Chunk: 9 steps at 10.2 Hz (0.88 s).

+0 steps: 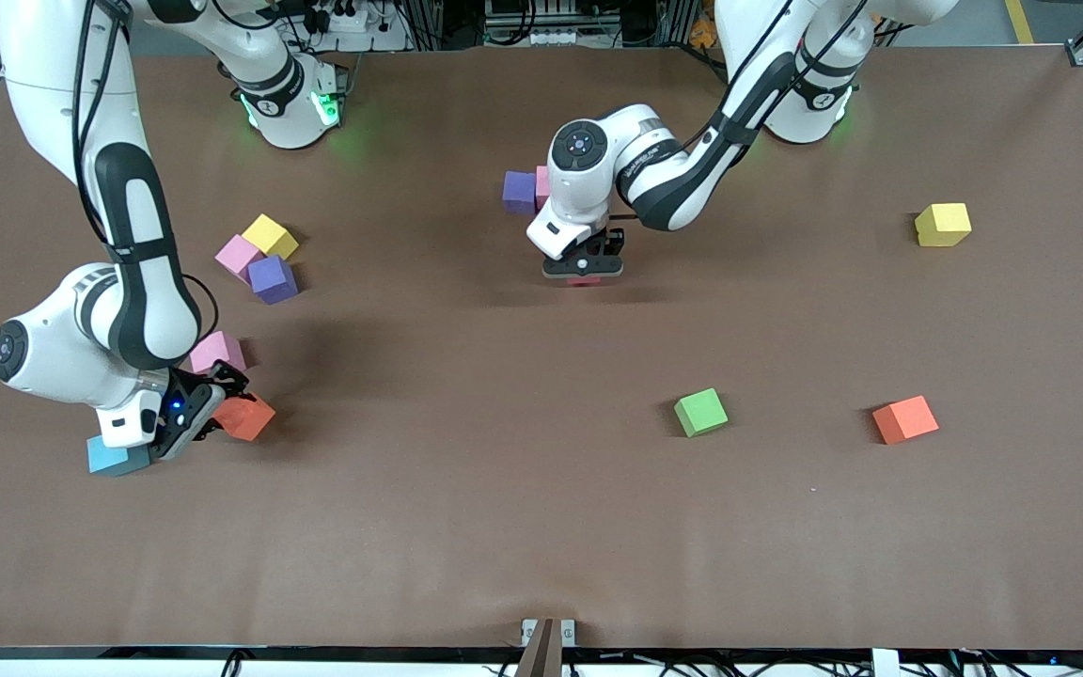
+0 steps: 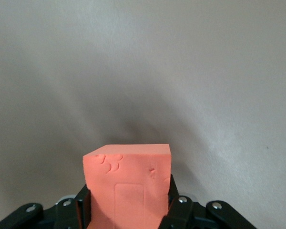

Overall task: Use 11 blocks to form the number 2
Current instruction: 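Lower the pink cube at the cluster while the right gripper lifts the orange cube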

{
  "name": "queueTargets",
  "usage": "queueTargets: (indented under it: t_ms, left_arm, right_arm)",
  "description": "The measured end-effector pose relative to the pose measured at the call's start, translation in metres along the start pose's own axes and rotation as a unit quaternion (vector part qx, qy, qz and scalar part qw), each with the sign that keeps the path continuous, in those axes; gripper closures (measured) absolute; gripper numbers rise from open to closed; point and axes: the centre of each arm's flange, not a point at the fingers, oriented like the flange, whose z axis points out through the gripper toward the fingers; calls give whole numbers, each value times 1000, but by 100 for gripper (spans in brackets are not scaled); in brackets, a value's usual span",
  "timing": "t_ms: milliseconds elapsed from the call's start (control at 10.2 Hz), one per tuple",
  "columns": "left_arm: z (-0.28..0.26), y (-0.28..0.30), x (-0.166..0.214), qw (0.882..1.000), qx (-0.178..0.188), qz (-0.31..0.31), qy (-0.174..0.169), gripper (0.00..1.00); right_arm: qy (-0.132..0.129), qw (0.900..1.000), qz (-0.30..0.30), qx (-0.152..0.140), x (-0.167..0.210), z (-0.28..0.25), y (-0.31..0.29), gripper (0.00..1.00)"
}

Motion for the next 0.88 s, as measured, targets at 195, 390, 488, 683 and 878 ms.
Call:
queueTargets:
  t_ms: [195,390,488,683,878]
  left_arm:
    - [11,-5,-7,1000,-5,3,-1,39]
    - [14,-6,-12,1000,-4,5,-3,39]
    - [14,-5,-14,1000,-4,8,-4,39]
    - [17,-6,-18,1000,-2,9,-6,39]
    - [22,-9,-22,1000,-1,11,-9,39]
  right_arm:
    - [4,999,42,2,27,-2,-19,41]
    - [3,997,76,9,54,0,-45,41]
    - [1,996,88,10,68,2,-59,41]
    - [-8,996,83,16,95,4,-92,41]
    - [-26,997,71,12,113,3,-120,41]
